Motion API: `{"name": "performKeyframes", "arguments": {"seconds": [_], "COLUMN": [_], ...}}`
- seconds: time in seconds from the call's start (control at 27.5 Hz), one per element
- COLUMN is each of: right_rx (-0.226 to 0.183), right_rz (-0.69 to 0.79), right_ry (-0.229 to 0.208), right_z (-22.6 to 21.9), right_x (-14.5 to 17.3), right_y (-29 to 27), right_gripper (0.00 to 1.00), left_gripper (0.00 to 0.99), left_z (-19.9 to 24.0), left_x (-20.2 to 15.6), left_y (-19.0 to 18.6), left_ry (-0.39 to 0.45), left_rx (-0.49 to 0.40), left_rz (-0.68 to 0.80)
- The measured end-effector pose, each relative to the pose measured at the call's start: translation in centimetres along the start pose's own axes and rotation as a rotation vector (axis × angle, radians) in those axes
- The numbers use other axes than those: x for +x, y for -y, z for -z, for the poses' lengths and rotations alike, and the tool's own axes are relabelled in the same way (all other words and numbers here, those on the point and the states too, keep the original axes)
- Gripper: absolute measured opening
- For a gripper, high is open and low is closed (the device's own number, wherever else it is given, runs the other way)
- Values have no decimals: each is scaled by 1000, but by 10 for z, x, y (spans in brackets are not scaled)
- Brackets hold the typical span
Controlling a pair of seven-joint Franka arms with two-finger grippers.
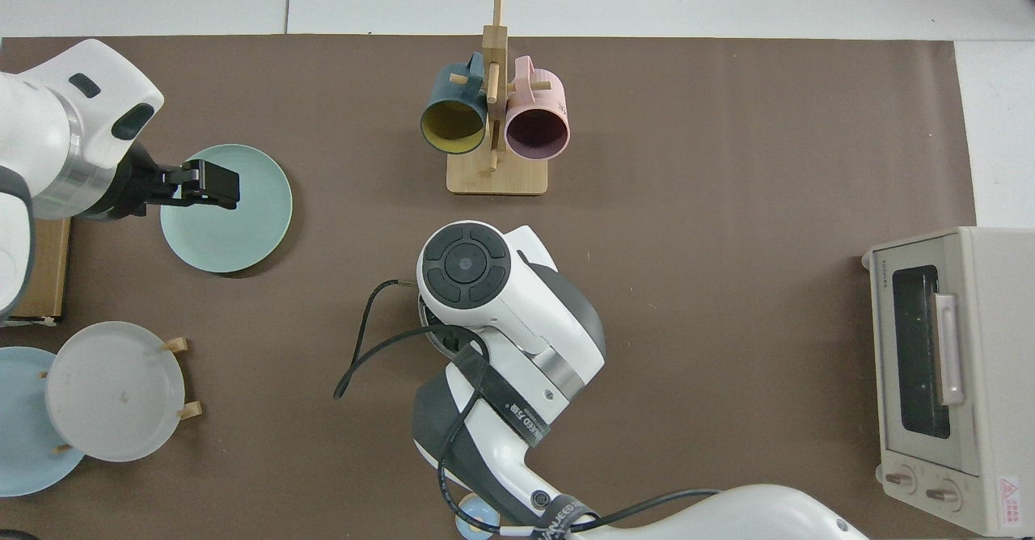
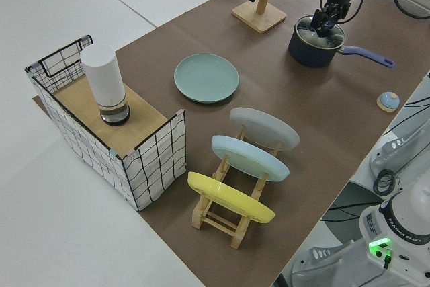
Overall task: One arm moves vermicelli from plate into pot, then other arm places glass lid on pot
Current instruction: 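Lower the glass lid onto the saucepan with the right gripper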
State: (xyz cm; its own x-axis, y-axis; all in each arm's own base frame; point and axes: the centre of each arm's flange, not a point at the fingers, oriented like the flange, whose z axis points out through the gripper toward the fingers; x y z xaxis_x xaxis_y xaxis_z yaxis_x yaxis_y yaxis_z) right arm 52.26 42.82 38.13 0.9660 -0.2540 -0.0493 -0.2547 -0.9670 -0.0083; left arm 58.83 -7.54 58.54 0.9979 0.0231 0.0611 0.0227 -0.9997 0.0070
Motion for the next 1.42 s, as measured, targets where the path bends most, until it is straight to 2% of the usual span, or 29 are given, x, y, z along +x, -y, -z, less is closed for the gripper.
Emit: {"name": "performKeyframes", "arguments": {"seconds": [0.73, 0.8, 0.84, 0.94, 0.98, 1.02, 1.13, 1.42], "right_rx": [-2, -2, -2, 2, 3, 5, 10, 28], "right_rz": [14, 23, 32, 61, 68, 72, 75, 73], "right_ry": [3, 2, 2, -1, -3, -5, -10, -27], "right_z": [-4, -4, -3, 0, 1, 3, 7, 37], "right_x": [1, 1, 1, 0, 0, 0, 1, 8], "right_y": [-3, -4, -3, -3, -3, -3, -3, -1], "right_gripper": [436, 498, 595, 718, 771, 872, 1000, 1000], "left_gripper": [991, 991, 991, 991, 991, 991, 991, 991], "left_z": [0, 0, 0, 0, 0, 0, 0, 0], "left_x": [0, 0, 0, 0, 0, 0, 0, 0], "left_y": [1, 1, 1, 1, 1, 1, 1, 1], "left_ry": [1, 1, 1, 1, 1, 1, 1, 1], "left_rx": [0, 0, 0, 0, 0, 0, 0, 0], "left_rz": [1, 1, 1, 1, 1, 1, 1, 1]}}
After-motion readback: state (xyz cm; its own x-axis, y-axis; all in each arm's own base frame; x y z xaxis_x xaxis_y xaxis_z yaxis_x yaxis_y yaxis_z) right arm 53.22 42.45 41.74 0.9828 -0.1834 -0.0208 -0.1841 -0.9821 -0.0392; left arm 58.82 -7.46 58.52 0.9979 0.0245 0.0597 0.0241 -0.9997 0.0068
